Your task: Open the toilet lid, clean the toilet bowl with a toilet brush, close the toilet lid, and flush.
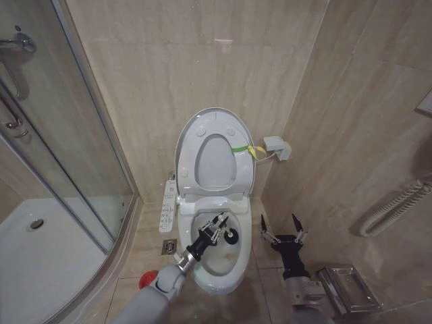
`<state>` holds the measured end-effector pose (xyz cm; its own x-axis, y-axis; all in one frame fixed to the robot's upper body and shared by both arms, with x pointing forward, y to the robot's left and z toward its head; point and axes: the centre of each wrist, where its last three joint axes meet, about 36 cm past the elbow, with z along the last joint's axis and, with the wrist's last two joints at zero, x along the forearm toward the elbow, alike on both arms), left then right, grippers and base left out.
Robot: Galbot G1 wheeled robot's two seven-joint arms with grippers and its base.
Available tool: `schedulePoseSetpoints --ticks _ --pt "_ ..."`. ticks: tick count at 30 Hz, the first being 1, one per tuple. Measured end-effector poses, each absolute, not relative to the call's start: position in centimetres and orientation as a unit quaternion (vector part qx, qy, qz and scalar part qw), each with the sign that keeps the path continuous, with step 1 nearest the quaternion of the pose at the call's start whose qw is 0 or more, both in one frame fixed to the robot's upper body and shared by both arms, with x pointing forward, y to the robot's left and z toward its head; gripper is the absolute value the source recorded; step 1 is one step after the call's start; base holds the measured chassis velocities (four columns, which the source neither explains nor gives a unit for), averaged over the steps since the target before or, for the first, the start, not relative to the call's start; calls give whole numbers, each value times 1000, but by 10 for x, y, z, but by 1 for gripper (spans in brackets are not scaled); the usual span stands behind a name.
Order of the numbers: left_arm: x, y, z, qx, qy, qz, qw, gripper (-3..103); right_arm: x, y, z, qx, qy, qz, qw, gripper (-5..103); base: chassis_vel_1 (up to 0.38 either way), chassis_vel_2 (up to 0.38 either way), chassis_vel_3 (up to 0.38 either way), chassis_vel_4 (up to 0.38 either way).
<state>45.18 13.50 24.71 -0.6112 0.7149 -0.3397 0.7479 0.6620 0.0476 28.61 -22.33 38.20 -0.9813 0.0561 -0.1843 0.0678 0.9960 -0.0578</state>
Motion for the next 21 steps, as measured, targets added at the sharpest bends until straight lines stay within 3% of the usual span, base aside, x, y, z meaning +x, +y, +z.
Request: schedulePoseSetpoints --ticks 9,21 --pt "421 115 233 410 899 -83 130 22 286 -223 382 31 995 -32 92 100 0 0 0 0" --pt "450 135 185 398 909 -51 110 22 286 -223 382 31 995 -32 92 100 0 0 0 0"
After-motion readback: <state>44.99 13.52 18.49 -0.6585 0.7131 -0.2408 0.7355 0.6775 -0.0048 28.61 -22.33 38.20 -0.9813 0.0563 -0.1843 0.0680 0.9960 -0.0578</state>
